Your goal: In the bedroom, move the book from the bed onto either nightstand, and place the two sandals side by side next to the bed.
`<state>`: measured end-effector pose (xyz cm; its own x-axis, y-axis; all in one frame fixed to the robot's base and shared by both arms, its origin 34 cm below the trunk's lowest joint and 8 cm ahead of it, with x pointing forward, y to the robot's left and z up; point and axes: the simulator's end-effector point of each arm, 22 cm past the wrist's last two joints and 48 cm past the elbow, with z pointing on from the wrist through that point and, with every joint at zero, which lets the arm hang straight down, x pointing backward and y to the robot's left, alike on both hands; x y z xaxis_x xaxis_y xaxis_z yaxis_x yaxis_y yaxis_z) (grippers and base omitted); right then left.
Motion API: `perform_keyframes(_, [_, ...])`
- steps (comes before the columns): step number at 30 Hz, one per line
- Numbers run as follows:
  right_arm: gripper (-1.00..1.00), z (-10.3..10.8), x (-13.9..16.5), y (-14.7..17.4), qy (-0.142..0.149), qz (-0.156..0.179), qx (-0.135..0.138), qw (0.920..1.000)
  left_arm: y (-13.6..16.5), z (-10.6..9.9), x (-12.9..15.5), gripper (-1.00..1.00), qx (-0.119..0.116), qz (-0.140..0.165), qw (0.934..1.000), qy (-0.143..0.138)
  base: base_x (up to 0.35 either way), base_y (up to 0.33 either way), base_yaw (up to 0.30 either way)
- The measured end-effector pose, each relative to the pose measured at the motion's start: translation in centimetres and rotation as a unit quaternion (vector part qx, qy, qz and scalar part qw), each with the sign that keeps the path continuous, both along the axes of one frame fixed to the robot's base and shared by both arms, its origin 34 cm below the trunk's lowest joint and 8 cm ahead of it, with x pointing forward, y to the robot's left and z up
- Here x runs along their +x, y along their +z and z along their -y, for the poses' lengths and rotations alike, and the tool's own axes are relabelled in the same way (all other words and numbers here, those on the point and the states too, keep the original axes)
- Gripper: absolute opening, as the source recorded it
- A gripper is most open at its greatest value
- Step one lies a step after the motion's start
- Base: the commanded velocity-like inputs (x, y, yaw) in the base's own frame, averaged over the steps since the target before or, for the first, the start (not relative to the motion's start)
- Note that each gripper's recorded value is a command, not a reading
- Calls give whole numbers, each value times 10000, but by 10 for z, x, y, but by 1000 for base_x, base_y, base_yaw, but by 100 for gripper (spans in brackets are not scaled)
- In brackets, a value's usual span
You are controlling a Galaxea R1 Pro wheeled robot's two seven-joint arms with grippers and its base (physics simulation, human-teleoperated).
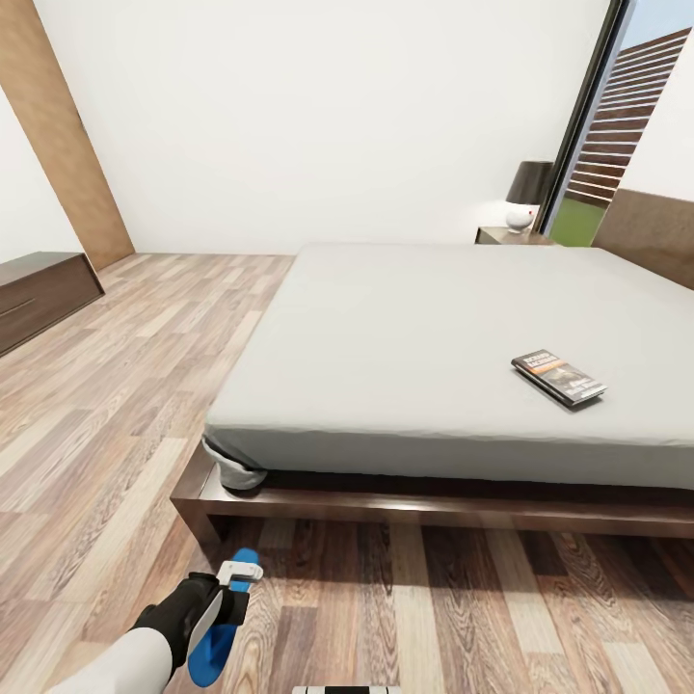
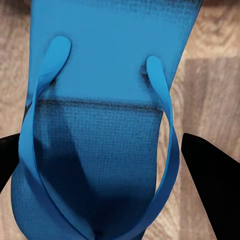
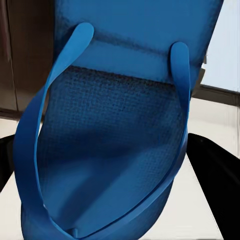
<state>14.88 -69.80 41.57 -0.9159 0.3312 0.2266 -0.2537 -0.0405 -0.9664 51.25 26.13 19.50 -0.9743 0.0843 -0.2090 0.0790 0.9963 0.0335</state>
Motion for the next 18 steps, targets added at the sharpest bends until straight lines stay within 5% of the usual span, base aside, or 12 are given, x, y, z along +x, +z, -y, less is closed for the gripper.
perform_keyframes(18, [-100,-8,3,19,62,-113,-476,9988,0,1,0,-100,-22,-6,10000,-5,0,0,0])
